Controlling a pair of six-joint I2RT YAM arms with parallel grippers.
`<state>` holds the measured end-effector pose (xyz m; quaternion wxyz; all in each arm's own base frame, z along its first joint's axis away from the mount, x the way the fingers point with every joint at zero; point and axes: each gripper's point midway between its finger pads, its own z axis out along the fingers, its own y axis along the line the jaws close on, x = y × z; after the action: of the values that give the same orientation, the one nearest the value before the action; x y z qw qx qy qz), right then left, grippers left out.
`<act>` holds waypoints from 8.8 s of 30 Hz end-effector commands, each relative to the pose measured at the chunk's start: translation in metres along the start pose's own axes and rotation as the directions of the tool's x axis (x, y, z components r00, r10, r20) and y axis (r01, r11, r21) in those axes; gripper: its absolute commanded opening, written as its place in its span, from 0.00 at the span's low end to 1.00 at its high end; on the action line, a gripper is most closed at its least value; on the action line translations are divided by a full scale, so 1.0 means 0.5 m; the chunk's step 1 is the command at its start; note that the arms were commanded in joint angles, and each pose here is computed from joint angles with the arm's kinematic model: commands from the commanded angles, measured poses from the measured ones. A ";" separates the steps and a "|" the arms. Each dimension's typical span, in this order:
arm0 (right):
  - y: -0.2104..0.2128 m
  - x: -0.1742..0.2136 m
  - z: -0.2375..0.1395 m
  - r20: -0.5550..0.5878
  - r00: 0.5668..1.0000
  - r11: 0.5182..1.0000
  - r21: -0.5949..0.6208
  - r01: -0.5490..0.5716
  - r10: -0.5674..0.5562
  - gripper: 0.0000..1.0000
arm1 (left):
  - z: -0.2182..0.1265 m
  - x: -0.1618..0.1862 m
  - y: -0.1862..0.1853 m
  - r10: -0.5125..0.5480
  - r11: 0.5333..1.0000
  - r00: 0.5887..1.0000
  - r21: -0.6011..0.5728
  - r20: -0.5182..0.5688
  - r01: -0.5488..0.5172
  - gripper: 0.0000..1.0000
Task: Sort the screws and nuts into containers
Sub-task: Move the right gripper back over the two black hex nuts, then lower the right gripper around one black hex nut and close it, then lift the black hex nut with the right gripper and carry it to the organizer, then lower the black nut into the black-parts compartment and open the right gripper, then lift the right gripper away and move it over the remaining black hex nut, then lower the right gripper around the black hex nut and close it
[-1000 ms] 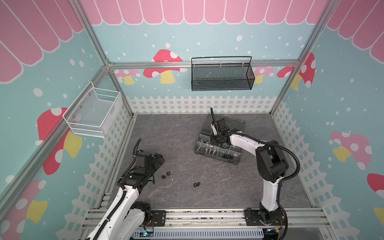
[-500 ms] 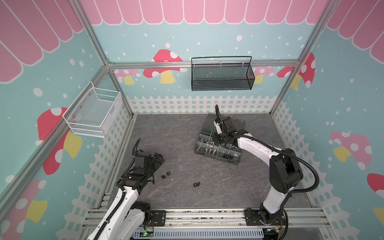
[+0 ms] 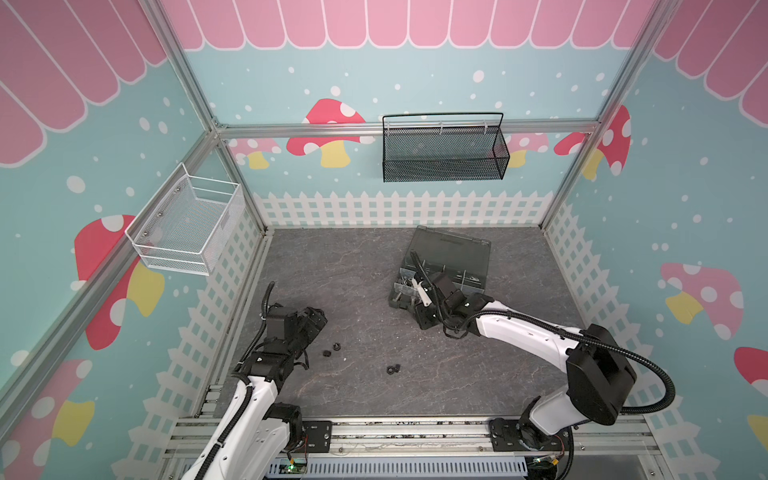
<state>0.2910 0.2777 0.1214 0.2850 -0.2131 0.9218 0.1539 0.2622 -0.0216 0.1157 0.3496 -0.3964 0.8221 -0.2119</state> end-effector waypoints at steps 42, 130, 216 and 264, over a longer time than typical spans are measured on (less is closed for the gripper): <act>0.188 0.250 0.049 -0.311 0.927 0.977 -0.020 0.214 -0.209 0.53 | -0.008 -0.016 0.027 -0.074 0.997 0.997 -0.015 0.010 0.074 1.00; 0.044 0.159 0.012 -0.170 0.985 0.997 0.081 0.014 0.000 0.00 | -0.006 -0.028 0.007 -0.037 0.999 0.999 -0.010 0.000 0.037 1.00; -0.252 -0.113 -0.025 0.054 0.988 0.977 0.148 -0.153 0.146 0.47 | -0.066 -0.051 0.019 0.067 0.997 0.994 -0.052 0.082 -0.063 1.00; 0.227 0.262 0.100 -0.414 0.872 0.965 -0.113 0.237 -0.263 0.50 | -0.043 -0.036 0.047 0.037 0.993 0.998 -0.115 0.043 -0.032 1.00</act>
<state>0.1714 0.3590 0.0354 0.1118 -0.3644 0.9190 0.1004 0.2417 0.0044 0.1238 0.3515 -0.3963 0.8335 -0.1572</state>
